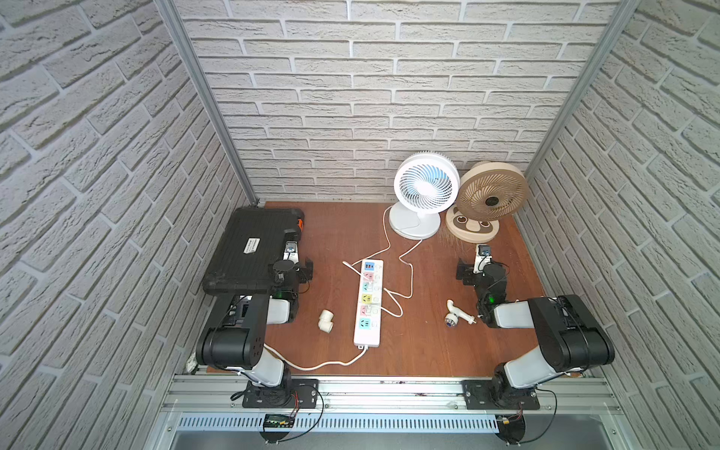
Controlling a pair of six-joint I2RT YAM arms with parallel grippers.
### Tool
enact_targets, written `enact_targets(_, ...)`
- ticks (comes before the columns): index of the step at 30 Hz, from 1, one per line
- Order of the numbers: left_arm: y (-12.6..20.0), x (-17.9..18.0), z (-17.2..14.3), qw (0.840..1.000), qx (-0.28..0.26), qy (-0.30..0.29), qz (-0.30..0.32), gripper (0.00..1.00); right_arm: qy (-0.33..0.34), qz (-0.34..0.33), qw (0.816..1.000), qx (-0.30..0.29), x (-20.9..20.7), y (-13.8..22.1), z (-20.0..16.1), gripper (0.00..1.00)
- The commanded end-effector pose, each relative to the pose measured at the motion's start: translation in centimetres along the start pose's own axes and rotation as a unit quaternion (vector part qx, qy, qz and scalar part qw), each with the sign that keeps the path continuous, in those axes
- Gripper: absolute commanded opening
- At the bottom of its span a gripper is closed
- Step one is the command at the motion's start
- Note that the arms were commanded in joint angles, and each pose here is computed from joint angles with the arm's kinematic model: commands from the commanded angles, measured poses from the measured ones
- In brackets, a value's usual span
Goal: Unplug the desk fan from the power strip
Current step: Remove the plug from the socket.
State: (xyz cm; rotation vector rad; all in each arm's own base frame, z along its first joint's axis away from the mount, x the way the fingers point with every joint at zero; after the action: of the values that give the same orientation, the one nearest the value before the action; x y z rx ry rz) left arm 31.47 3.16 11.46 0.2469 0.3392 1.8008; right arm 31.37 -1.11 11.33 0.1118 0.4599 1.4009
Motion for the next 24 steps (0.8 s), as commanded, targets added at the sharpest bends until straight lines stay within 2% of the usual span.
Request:
enact_targets(1,-0.1,-0.2,0.3,1.000,-0.010,-0.002,-0.001,0.98,-0.005,-0.002,1.000,-0.018,-0.2,0.0,0.9,0.98)
enact_targets(18,-0.1,-0.1,0.3,1.000,-0.010,0.000,0.000,0.98,-0.005,0.002,0.999,-0.035,-0.2,0.6,1.1,0.99)
enact_targets(20,0.3,0.2,0.6,0.999,-0.023,0.001,0.035,0.98,0.001,0.008,0.999,-0.041,-0.2,1.4,1.7,0.99)
enact_targets(24,1.5,-0.5,0.5,0.998,-0.051,-0.016,0.034,0.98,0.008,0.030,0.998,-0.054,-0.6,3.5,5.3,0.99)
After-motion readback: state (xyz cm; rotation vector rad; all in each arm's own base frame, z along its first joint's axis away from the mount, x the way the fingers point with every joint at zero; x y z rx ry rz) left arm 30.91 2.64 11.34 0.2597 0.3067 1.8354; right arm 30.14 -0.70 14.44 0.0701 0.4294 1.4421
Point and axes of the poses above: each gripper's point midway between its finger pads, its own y axis back along the fingers, its own x axis along the line the jaws close on, z = x × y, the point moved 8 cm from there along y, back along the fingers, and after that the axes turned 11 degrees about y, right-handed, at the moved point
